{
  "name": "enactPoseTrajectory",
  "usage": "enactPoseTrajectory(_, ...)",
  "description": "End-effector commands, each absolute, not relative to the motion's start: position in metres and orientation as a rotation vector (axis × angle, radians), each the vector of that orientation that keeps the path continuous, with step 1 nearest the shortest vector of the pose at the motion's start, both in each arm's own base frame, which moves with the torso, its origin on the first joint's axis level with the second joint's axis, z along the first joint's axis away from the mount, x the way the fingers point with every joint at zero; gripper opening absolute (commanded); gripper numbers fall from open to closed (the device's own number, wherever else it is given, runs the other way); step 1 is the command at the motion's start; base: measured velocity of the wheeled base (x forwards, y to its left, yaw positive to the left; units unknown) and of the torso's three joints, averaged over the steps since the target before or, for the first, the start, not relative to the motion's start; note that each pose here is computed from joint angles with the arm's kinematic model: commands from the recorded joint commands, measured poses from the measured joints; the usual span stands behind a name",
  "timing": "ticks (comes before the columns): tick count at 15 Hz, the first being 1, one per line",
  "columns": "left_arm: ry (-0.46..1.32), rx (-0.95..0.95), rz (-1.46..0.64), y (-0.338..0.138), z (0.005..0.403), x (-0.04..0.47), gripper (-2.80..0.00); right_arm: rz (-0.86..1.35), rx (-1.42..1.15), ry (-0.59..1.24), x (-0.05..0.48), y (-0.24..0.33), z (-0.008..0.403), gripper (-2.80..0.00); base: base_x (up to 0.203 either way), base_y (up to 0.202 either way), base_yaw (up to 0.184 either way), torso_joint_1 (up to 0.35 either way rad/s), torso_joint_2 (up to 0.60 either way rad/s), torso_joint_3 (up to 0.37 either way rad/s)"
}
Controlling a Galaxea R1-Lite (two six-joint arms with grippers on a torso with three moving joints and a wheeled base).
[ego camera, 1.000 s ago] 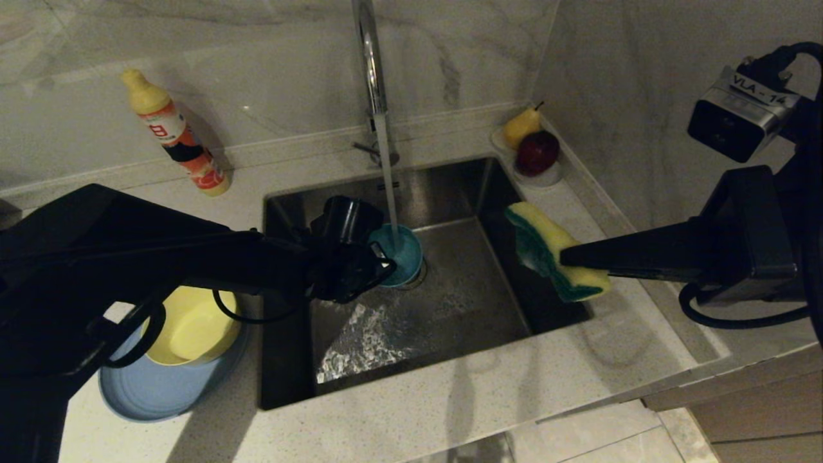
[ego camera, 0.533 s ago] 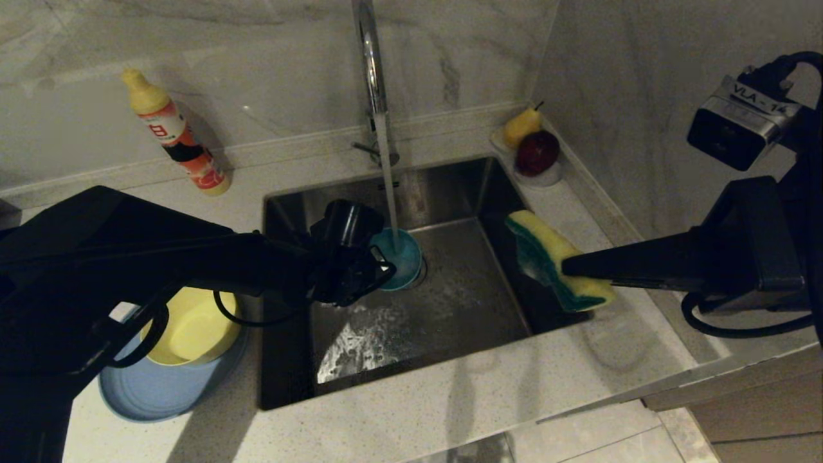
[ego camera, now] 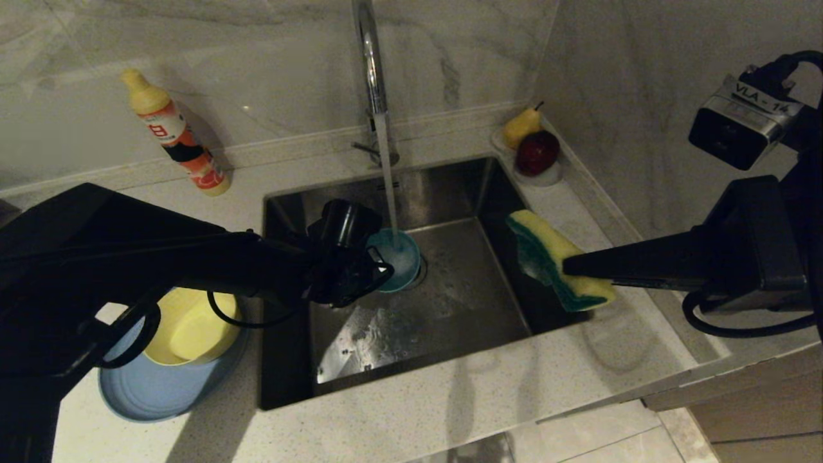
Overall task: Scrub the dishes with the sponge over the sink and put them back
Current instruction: Rinse the bowl
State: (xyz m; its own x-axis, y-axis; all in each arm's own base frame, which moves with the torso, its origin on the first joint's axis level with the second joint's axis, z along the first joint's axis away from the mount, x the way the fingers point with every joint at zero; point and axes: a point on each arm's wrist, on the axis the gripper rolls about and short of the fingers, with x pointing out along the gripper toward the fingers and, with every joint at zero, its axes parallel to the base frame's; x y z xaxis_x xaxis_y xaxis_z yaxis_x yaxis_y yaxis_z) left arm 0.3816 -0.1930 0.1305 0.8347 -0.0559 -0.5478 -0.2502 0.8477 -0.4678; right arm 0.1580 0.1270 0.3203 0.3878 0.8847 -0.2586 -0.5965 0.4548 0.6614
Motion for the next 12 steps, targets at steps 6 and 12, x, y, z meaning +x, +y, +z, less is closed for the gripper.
enactPoseTrajectory(6, 0.627, -0.563, 0.133, -0.191, 0.127, 0.378, -2.80, 0.995, 0.515, 0.660, 0.159, 0.128, 0.318, -2.80, 0.000, 0.000, 0.000, 0.000, 0.00, 0.000)
enactPoseTrajectory(12, 0.630, -0.549, 0.142, -0.182, 0.154, 0.360, -2.80, 0.992, 0.515, 0.671, 0.161, 0.130, 0.316, -2.80, 0.000, 0.000, 0.000, 0.000, 0.00, 0.000)
